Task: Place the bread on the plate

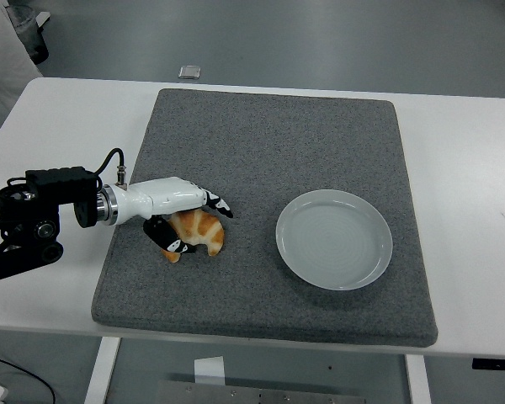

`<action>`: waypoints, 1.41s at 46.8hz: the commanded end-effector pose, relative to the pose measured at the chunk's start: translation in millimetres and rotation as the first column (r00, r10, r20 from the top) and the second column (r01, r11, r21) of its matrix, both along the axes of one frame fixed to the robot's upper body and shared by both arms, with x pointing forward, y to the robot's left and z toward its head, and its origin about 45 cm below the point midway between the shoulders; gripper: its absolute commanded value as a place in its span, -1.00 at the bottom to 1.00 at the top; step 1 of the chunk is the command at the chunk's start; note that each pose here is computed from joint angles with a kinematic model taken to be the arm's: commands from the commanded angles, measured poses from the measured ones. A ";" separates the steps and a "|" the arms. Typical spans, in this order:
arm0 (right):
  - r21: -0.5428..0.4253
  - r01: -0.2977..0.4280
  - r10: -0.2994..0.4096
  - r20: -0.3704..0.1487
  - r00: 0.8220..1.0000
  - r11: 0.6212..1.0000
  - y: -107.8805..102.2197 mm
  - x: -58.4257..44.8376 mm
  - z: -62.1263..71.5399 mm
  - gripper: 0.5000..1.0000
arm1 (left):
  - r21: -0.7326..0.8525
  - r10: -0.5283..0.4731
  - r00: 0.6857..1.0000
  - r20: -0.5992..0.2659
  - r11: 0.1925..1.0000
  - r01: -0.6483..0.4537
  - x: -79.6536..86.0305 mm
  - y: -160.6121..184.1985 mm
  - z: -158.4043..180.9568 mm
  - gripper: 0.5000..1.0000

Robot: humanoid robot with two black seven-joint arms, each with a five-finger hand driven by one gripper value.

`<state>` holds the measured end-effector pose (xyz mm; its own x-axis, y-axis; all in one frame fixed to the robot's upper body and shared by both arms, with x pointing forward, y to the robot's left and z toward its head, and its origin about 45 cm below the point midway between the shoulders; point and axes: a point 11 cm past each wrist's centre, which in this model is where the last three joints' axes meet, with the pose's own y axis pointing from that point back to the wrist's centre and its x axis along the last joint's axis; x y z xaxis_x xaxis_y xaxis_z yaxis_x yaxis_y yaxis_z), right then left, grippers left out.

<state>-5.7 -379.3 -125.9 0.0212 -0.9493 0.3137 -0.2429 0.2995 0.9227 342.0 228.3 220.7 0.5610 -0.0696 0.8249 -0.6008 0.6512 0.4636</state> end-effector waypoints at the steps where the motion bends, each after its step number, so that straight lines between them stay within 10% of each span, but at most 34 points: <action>1: 0.000 0.000 0.000 0.000 1.000 1.000 0.0 0.0 0.0 0.73 | 0.002 -0.001 1.000 0.001 1.000 0.001 0.0 0.5 0.0 0.28; 25: 0.000 0.000 0.000 0.000 1.000 1.000 0.0 0.0 0.0 0.73 | 0.028 -0.030 1.000 0.010 0.999 0.030 -2.4 0.1 -2.0 -0.33; 37: 0.000 0.000 0.000 0.000 1.000 1.000 0.0 0.0 0.0 0.73 | 0.016 -0.055 0.998 0.023 0.998 0.055 -0.4 -2.3 5.8 -1.00; 66: 0.000 0.000 0.000 0.000 1.000 1.000 0.0 0.0 0.0 0.73 | -0.003 -0.154 0.981 0.116 0.988 0.155 41.7 -58.3 65.4 -1.00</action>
